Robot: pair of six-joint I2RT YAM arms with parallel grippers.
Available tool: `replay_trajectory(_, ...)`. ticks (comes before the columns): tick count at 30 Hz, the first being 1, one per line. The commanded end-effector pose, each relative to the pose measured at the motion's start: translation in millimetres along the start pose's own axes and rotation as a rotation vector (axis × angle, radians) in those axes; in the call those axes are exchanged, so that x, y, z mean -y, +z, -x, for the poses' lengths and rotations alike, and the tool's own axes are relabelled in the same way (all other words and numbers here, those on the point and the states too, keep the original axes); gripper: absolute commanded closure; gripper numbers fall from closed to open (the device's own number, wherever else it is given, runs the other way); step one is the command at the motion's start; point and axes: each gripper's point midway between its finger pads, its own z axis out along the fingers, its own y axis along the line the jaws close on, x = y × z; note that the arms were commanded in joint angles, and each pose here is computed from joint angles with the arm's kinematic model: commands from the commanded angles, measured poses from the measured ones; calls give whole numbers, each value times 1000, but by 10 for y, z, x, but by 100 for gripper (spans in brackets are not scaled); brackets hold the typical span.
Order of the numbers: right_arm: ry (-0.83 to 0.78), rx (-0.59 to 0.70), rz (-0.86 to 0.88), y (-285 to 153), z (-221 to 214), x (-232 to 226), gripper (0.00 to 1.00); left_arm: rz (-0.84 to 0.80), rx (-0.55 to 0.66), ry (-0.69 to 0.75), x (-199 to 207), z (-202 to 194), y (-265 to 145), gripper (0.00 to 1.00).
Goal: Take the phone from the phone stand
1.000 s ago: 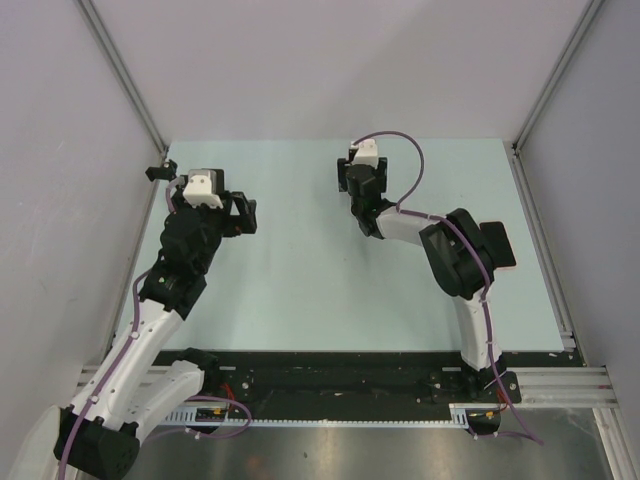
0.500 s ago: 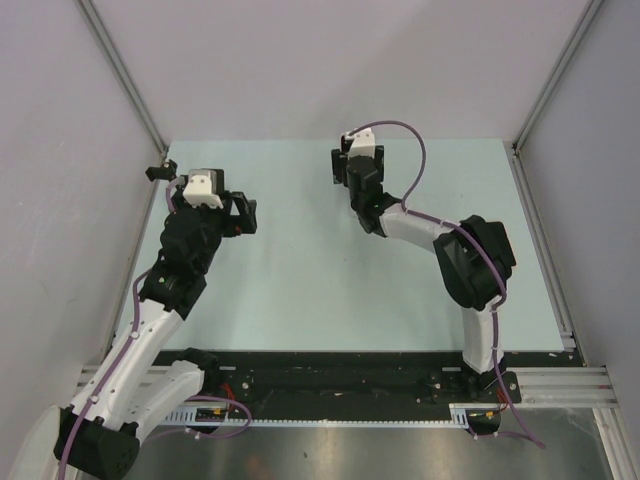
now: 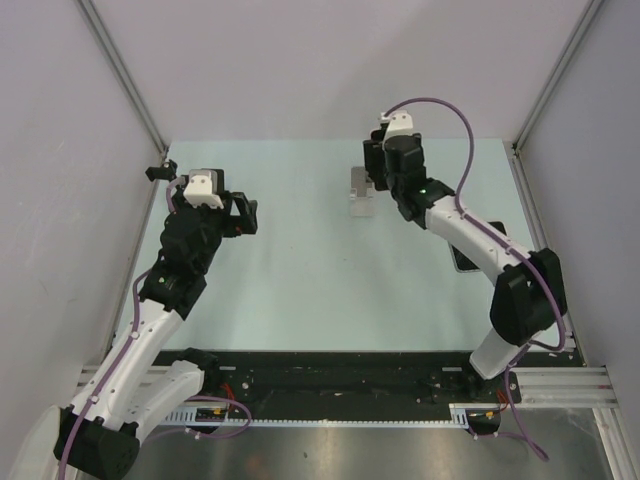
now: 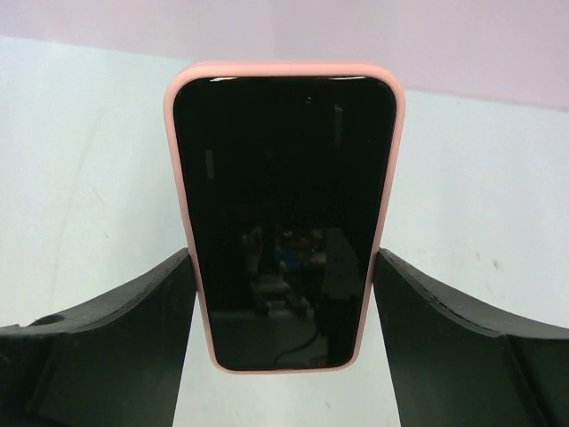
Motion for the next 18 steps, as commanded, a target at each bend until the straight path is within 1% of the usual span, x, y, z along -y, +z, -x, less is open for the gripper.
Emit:
replay_trajectory(1, -5, -161, -1, -378, -220, 315, 100, -19, 26, -19, 27, 61, -23, 0)
replay_trajectory(3, 7, -195, -6, -501, -271, 436, 100, -22, 24, -18, 35, 56, -21, 0)
replay_trajectory(4, -4, -255, -8, -570, -445, 488, 100, -20, 23, -17, 29, 52, -17, 0)
replay_trajectory(6, 7, -294, 6, -677, -528, 559, 100, -20, 16, -14, 32, 35, -12, 0)
replay_trajectory(7, -1, -347, -3, -732, -687, 642, 100, -20, 15, -17, 31, 31, -8, 0)
replay_trajectory(9, 2, -382, -1, -818, -794, 711, 100, -24, 11, -17, 38, 21, -2, 0)
replay_trajectory(10, -2, -429, -14, -863, -970, 787, 100, -25, 9, -16, 43, 16, 0, 0)
replay_trajectory(12, 6, -462, -8, -904, -1105, 820, 100, -25, 9, -16, 41, 16, 1, 0)
replay_trajectory(15, 36, -536, 4, -926, -1366, 860, 100, -26, 6, -17, 46, 6, 7, 0)
replay_trajectory(16, 36, -579, -3, -919, -1487, 875, 100, -30, 1, -18, 54, -8, 16, 0)
replay_trajectory(18, 37, -623, -12, -903, -1611, 906, 100, -31, -1, -20, 57, -13, 19, 0)
